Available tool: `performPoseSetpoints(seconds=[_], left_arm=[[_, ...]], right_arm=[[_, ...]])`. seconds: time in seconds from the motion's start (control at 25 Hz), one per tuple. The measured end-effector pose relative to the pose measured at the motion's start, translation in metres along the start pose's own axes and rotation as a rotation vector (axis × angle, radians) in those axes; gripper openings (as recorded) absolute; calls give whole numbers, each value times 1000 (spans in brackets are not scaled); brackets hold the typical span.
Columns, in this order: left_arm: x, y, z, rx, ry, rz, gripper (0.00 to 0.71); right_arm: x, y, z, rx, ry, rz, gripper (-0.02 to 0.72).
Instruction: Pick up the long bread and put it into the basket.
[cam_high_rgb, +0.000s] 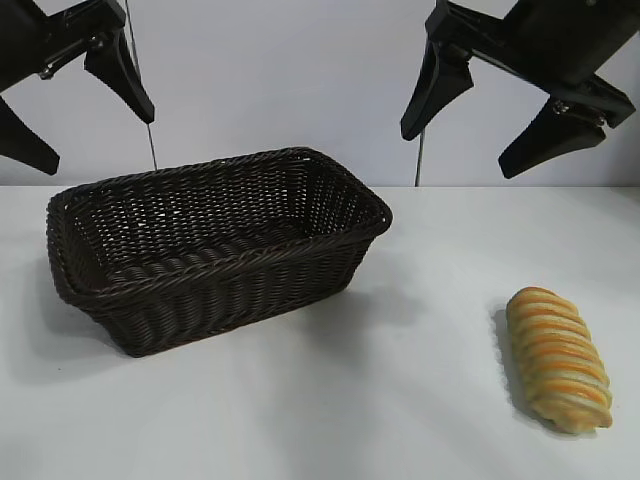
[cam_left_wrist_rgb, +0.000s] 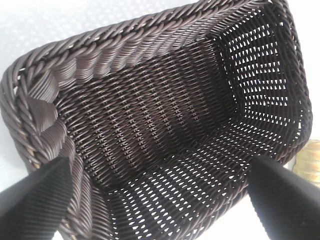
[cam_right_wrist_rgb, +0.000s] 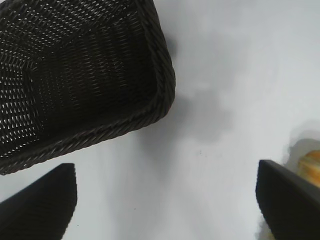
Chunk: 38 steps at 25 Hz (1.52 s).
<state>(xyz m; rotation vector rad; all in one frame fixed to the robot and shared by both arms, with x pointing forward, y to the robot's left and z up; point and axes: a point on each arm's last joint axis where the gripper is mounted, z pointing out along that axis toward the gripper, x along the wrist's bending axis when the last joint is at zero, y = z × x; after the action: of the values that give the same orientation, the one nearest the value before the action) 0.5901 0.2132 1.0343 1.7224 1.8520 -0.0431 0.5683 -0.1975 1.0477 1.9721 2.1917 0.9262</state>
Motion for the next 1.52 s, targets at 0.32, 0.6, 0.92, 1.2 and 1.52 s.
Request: performPoseSetpoints(seconds=[0.32,0.6,0.92,1.2,1.52], left_arm=[[0,0,0,0,0,0,687],[0,0,0,0,0,0,687],[0,4,0,-41,2,0,687],[5,3,-1,-30,49,23,687],[29,-10,5,71,257,3,687]], right_arm=[[0,0,0,0,0,0,695],[0,0,0,-2,0,0,695],[0,0,0,-2,0,0,695],[0,0,0,-2,0,0,695],[0,1,0,-7,-1,0,695]])
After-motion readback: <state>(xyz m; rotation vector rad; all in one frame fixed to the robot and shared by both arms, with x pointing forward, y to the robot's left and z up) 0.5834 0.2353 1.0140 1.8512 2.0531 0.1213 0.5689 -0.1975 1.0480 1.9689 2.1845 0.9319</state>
